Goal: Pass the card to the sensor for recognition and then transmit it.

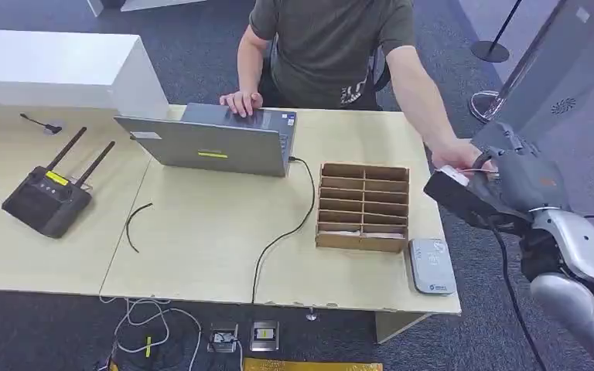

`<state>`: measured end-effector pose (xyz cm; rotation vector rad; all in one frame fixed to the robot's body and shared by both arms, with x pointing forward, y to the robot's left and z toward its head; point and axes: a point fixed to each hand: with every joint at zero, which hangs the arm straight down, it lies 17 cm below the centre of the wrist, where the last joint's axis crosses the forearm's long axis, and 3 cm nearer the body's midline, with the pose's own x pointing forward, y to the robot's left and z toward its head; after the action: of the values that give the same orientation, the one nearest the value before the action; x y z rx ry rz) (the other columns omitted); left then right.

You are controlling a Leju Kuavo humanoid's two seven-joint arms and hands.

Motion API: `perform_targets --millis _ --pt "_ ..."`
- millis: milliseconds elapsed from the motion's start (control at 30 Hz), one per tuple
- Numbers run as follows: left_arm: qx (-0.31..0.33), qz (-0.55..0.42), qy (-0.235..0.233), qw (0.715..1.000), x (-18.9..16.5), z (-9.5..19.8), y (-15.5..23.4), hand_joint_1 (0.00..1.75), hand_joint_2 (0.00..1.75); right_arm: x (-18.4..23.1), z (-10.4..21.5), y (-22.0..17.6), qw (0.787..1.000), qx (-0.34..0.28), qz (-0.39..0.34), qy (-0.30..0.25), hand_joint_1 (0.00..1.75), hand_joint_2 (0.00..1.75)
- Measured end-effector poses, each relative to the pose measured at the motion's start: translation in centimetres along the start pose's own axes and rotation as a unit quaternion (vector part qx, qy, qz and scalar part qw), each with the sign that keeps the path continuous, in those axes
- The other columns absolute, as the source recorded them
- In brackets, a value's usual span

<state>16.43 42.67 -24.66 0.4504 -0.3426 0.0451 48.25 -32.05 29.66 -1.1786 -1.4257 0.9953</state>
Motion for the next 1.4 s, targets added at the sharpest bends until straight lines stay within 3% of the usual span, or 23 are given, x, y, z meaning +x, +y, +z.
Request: perform_targets --millis 267,767,1400 --pt "0.003 0.005 0.000 1.000 0.1 -0.1 0.3 0.00 0.00 -1.2 0.4 0.6 1.000 0.009 0.012 0.010 1.75 1.75" --pt "0.008 0.020 0.010 1.000 -0.7 -0.1 0.7 0.00 0.00 -2.4 2.8 5.2 0.997 0.064 0.025 0.018 1.75 1.75" --pt "-0.004 -0.009 0.003 1.000 -0.7 0.0 0.2 0.00 0.00 -1.4 6.9 13.4 0.990 0.129 -0.049 0.000 1.75 1.75"
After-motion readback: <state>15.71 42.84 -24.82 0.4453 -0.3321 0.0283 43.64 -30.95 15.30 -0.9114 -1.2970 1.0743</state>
